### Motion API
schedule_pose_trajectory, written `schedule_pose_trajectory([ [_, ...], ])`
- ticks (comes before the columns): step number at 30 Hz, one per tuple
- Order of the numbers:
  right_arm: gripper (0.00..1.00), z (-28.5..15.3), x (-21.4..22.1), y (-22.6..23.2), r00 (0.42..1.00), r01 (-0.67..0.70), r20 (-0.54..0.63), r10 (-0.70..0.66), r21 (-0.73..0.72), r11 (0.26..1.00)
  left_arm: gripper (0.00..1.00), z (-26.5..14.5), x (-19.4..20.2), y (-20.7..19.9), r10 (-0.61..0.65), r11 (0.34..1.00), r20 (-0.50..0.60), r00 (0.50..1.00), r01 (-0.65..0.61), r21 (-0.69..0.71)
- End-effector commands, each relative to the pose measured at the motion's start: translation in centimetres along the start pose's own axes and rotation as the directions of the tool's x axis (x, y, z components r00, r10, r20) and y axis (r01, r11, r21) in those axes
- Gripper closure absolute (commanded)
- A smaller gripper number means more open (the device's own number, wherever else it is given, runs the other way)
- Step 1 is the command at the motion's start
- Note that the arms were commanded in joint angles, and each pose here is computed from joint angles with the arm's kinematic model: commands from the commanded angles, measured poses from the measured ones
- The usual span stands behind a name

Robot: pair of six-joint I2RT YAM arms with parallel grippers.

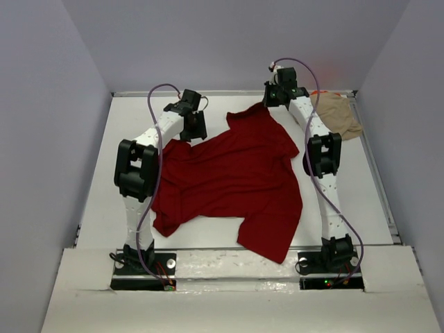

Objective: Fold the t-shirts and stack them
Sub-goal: Flatten the tshirt out

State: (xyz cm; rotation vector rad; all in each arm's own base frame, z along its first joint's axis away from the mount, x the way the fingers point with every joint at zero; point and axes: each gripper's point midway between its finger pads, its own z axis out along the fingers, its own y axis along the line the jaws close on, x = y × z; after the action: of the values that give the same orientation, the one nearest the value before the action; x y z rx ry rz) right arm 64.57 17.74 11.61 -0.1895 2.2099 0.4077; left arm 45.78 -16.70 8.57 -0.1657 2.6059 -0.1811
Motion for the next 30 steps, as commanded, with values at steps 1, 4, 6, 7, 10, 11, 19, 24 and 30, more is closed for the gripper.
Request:
schedule_pose_trajectory([
  [1,1.0,1.3,4.0,-3.7,0.991,-0.06,-0.116,0.061,0.016,0.998,0.38,-2.2,-1.1,-1.3,0.049,0.999,0.052,0.997,-0.05,0.02],
  [4,0.76,1.8,6.1,-5.0,0.972,-0.157,-0.177,0.153,-0.012,0.987,0.38,-2.7,-0.8,-1.9,0.064,0.998,0.056,0.996,-0.066,0.022],
  [6,0.42,1.8,6.7,-4.7,0.968,-0.164,-0.196,0.154,-0.033,0.986,0.38,-3.0,-0.8,-2.1,0.068,0.997,0.062,0.996,-0.07,0.02],
  [7,0.33,1.7,6.7,-5.2,0.971,-0.149,-0.191,0.145,-0.007,0.989,0.38,-3.0,-0.8,-2.0,0.067,0.998,0.065,0.996,-0.068,0.014],
  [10,0.28,0.5,5.2,-5.1,0.982,-0.108,-0.158,0.106,-0.003,0.994,0.38,-3.0,-1.0,-1.6,0.064,0.998,0.07,0.995,-0.064,-0.005],
  [11,0.27,0.1,4.5,-5.4,0.986,-0.087,-0.142,0.089,0.016,0.996,0.38,-3.0,-1.0,-1.6,0.066,0.998,0.073,0.995,-0.065,-0.012],
  [19,0.07,-4.1,-2.0,-4.1,1.0,-0.001,-0.007,0.001,0.002,1.0,0.38,-3.0,-1.8,-1.7,0.036,0.999,0.096,0.995,-0.034,-0.023],
  [24,0.47,-6.0,-0.6,-1.5,0.998,0.038,-0.05,-0.038,0.012,0.999,0.38,-2.8,-1.5,-0.5,-0.003,0.997,0.101,0.995,0.01,-0.072],
  [30,1.0,-7.2,5.1,4.6,0.988,0.019,-0.149,-0.036,-0.117,0.993,0.48,-2.6,-0.2,1.8,-0.104,0.988,0.074,0.992,0.112,-0.108],
])
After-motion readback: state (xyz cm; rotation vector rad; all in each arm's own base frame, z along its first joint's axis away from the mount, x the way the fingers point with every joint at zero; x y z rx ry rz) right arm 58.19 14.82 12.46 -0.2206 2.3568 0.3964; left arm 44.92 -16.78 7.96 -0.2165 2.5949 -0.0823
